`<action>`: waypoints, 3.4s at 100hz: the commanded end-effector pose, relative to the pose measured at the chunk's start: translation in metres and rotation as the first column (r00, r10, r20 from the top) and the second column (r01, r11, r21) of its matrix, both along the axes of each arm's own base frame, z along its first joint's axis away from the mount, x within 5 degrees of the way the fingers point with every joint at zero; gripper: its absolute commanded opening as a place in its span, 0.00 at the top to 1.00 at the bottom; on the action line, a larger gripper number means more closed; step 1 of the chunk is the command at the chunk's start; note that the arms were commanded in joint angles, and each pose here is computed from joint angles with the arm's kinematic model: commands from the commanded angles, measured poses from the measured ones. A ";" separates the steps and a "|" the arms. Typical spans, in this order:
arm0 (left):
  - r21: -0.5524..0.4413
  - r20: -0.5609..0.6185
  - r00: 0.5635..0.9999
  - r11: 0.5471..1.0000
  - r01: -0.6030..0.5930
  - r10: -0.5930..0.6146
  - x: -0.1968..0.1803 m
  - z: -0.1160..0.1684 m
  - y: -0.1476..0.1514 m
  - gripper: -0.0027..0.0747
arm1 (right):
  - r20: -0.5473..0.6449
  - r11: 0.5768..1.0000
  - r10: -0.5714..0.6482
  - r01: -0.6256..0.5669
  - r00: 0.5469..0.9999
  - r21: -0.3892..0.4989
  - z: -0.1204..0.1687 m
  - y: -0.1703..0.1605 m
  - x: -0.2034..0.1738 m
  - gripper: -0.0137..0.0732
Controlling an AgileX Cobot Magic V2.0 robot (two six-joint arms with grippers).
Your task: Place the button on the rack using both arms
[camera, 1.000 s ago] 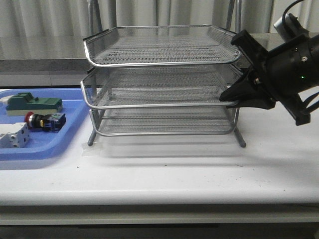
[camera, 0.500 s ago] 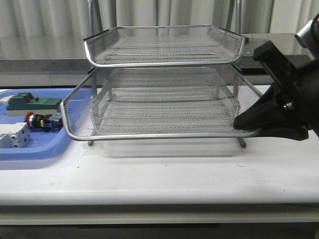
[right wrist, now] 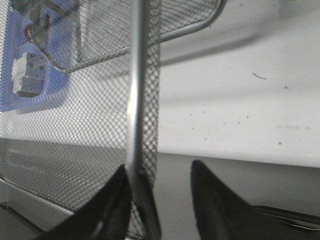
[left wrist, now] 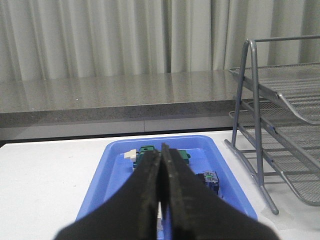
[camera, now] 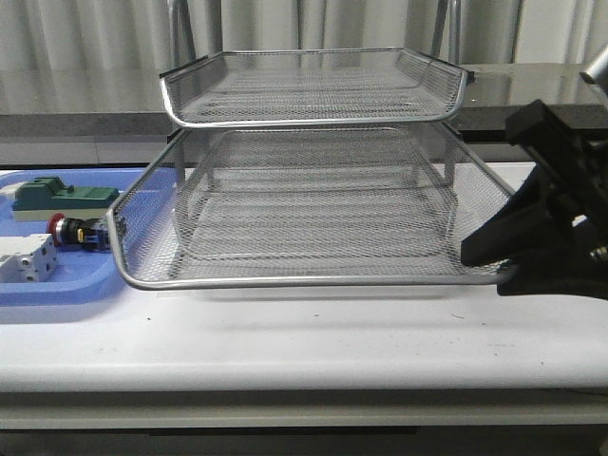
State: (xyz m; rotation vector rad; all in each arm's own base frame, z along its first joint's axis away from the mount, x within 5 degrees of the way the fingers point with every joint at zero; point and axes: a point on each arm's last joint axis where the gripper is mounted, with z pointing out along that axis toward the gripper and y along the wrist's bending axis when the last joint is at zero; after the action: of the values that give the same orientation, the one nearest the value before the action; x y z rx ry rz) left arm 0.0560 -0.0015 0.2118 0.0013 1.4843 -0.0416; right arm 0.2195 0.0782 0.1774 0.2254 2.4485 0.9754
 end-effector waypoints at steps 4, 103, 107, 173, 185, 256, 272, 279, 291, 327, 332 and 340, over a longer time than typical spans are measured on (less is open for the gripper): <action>-0.019 0.067 0.998 1.000 0.006 -0.004 -0.002 -0.003 0.000 0.99 | 0.071 0.998 0.066 -0.068 0.995 0.018 0.012 0.004 -0.001 0.27; -0.019 0.067 0.998 1.000 0.006 -0.004 -0.002 -0.003 0.000 0.99 | 0.129 0.873 0.101 -0.026 0.986 -0.487 0.087 -0.040 -0.074 0.24; -0.019 0.067 0.998 1.000 0.006 -0.004 -0.002 -0.003 0.000 0.99 | 0.145 0.856 0.094 -0.006 0.985 -0.517 0.095 -0.044 -0.076 0.24; -0.019 0.067 0.998 1.000 0.006 -0.004 -0.002 -0.003 0.000 0.99 | 0.337 0.780 0.024 0.193 0.941 -0.595 0.153 -0.065 -0.117 0.28; -0.019 0.067 0.998 1.000 0.006 -0.004 -0.002 -0.003 0.000 0.99 | 0.337 0.780 0.024 0.193 0.941 -0.595 0.153 -0.065 -0.117 0.41; -0.019 0.075 0.997 1.000 0.007 -0.005 -0.002 -0.002 0.000 0.99 | 0.323 0.779 0.024 0.185 0.946 -0.599 0.152 -0.066 -0.118 0.92; -0.019 0.075 0.997 1.000 0.007 -0.005 -0.002 -0.002 0.000 0.99 | 0.315 0.779 0.024 0.180 0.949 -0.601 0.151 -0.066 -0.118 0.92; -0.019 0.075 0.997 1.000 0.007 -0.005 -0.002 -0.002 0.000 0.99 | 0.310 0.778 0.024 0.176 0.951 -0.603 0.151 -0.066 -0.119 0.92; -0.019 0.075 0.997 1.000 0.007 -0.005 -0.002 -0.002 0.000 0.99 | 0.306 0.778 0.025 0.174 0.952 -0.604 0.150 -0.066 -0.119 0.92; -0.219 0.050 0.999 0.975 0.027 -0.016 -0.003 0.015 0.000 0.99 | 0.306 0.778 0.025 0.174 0.952 -0.604 0.150 -0.066 -0.119 0.92; -0.229 0.012 1.000 0.973 0.025 -0.023 -0.002 0.022 0.000 0.99 | 0.306 0.778 0.025 0.174 0.952 -0.604 0.150 -0.066 -0.119 0.92; -0.228 -0.036 0.999 0.974 0.022 -0.031 0.000 0.037 -0.001 0.99 | 0.306 0.778 0.025 0.174 0.952 -0.604 0.150 -0.066 -0.119 0.92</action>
State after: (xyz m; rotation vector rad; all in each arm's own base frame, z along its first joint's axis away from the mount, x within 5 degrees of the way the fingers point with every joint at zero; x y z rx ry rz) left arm 0.0550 -0.0026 0.2195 -0.1458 1.5595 -0.2075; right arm 0.0976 0.0131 0.3142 -0.0511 2.3861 0.1066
